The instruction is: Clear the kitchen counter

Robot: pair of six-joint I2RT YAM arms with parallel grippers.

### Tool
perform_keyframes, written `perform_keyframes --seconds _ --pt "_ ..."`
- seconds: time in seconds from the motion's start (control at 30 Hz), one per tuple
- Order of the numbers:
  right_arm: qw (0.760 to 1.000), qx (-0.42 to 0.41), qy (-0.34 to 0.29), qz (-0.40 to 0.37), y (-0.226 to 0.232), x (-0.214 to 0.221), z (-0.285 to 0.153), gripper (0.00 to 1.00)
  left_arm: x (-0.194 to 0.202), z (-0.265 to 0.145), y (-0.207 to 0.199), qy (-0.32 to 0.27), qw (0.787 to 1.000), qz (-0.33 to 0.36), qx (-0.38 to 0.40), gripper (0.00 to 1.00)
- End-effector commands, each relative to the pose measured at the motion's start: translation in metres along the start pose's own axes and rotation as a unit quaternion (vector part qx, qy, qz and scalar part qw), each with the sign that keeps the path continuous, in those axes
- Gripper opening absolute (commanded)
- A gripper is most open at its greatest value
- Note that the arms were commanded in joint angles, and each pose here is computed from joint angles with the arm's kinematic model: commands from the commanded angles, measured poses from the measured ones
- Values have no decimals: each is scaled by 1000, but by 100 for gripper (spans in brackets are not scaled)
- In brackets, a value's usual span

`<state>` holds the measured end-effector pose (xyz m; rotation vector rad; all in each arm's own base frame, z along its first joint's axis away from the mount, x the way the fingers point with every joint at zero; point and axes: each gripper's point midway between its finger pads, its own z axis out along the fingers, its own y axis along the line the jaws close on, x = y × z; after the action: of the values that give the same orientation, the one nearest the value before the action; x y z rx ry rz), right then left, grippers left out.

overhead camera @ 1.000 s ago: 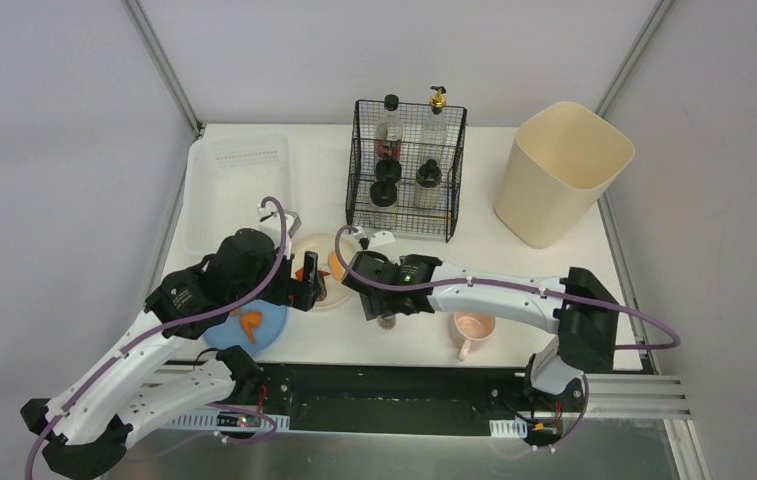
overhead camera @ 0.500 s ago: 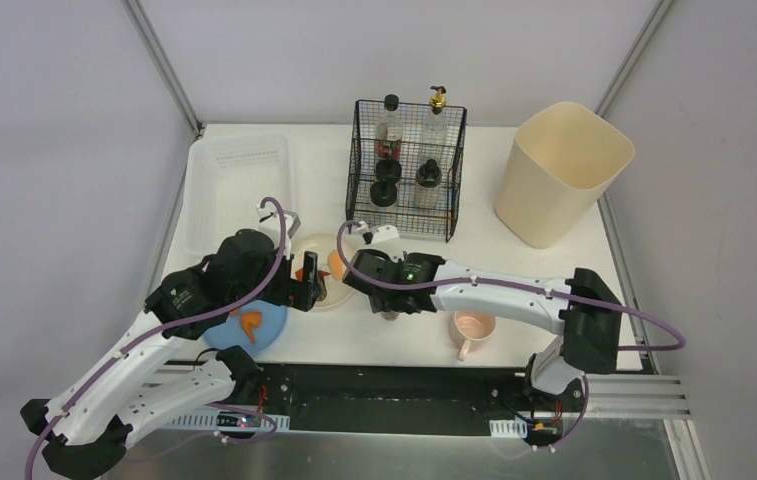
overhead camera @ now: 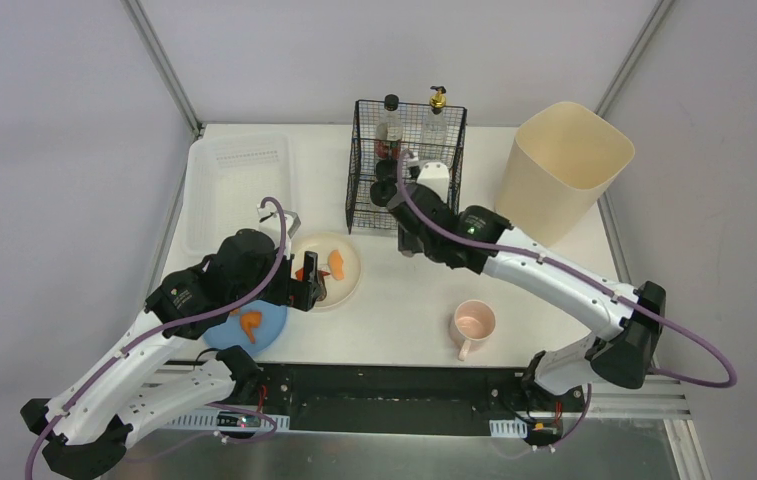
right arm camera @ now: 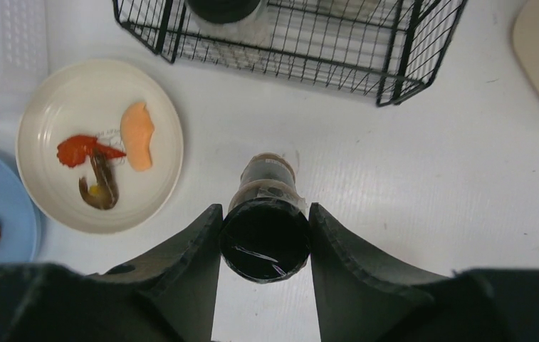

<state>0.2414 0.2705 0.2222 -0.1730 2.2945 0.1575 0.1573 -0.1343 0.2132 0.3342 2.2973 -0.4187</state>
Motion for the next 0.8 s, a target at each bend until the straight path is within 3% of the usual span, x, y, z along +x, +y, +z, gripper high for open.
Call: perform_keyframes --seconds 0.0,0.37,0.77 --pt "998 3 -52 18 -22 -54 -13 33 0 0 -1 0 1000 -10 1 100" --pt "996 14 -53 64 -46 -111 28 31 -2 -1 -2 -1 1000 -6 2 100" --pt "996 32 -22 80 -47 -112 91 29 1 2 -3 8 1000 -4 3 100"
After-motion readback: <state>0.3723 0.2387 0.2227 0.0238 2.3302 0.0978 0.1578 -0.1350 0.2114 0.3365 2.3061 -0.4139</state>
